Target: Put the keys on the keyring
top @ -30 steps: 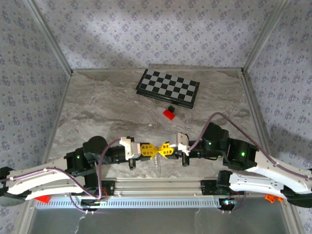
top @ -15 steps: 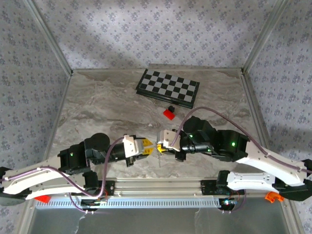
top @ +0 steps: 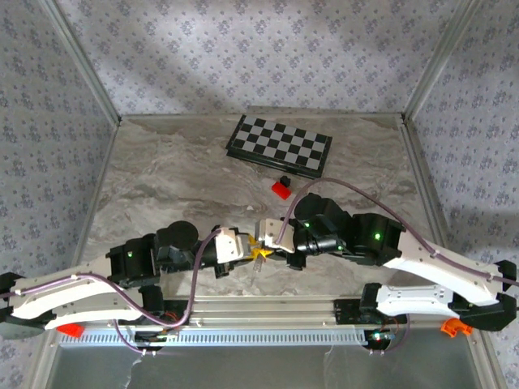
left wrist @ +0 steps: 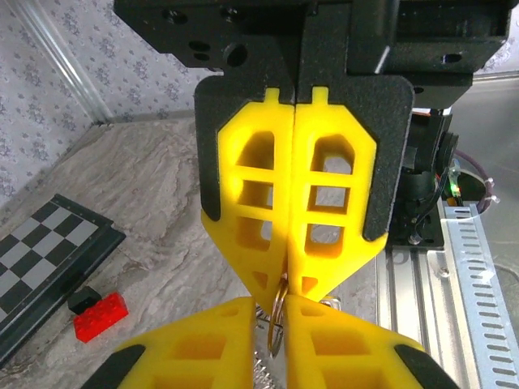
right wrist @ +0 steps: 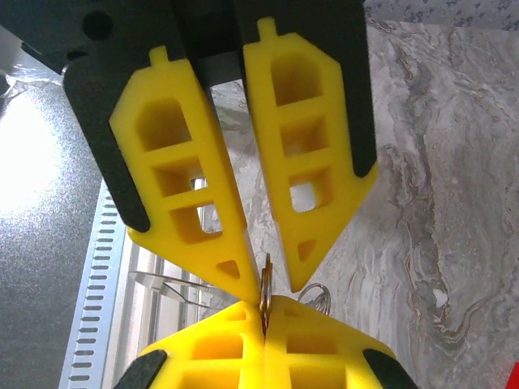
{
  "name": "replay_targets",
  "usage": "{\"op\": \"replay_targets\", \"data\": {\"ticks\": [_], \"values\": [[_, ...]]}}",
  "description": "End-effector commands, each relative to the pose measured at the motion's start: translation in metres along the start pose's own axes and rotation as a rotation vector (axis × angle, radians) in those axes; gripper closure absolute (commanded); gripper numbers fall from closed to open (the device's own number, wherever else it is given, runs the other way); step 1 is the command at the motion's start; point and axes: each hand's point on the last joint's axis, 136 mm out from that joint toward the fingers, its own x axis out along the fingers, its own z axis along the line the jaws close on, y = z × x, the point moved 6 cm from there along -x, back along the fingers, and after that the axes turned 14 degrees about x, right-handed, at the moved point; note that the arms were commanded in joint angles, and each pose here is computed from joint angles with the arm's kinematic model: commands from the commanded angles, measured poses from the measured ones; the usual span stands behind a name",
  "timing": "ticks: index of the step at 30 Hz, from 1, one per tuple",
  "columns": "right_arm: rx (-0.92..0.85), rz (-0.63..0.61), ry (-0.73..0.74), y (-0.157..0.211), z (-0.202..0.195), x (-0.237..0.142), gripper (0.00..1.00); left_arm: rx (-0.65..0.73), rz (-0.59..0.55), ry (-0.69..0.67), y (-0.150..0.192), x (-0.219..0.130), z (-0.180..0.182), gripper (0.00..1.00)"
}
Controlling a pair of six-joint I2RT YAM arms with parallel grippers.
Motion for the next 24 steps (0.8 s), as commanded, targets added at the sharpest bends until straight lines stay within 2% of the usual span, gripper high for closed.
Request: {"op": "replay_targets", "data": {"ticks": [1,3,7,11,12,15,16,24], "values": [[-0.026,-0.062,-0.047,-0.012,0.006,-0.007,1.0,0.009,-0.016,-0.023,-0.009,-0.005,0.006,0.85],[-0.028,-0.067,-0.053,-0.012,0.007,-0.008,1.0,0.01,-0.011,-0.025,-0.008,-0.005,0.006,0.86],[-0.029,-0.074,-0.058,-0.013,0.008,-0.009,1.0,0.008,-0.027,-0.027,-0.01,-0.006,0.006,1.0],[-0.034,-0.089,-0.05,-0.014,0.008,-0.01,1.0,0.007,-0.077,-0.03,-0.016,-0.01,0.007,1.0],[-0.036,-0.097,-0.048,-0.014,0.008,-0.011,0.97,0.004,-0.1,-0.036,-0.019,-0.013,0.008,1.0],[-0.023,-0.125,-0.041,-0.011,0.007,-0.009,0.78,-0.005,-0.173,-0.048,-0.025,-0.019,0.008,1.0],[-0.015,-0.133,-0.042,-0.01,0.007,-0.009,0.75,-0.008,-0.201,-0.051,-0.028,-0.021,0.008,1.0],[-0.005,-0.232,-0.066,-0.015,0.009,-0.012,0.71,-0.016,-0.367,-0.063,-0.041,-0.035,0.008,1.0]]}}
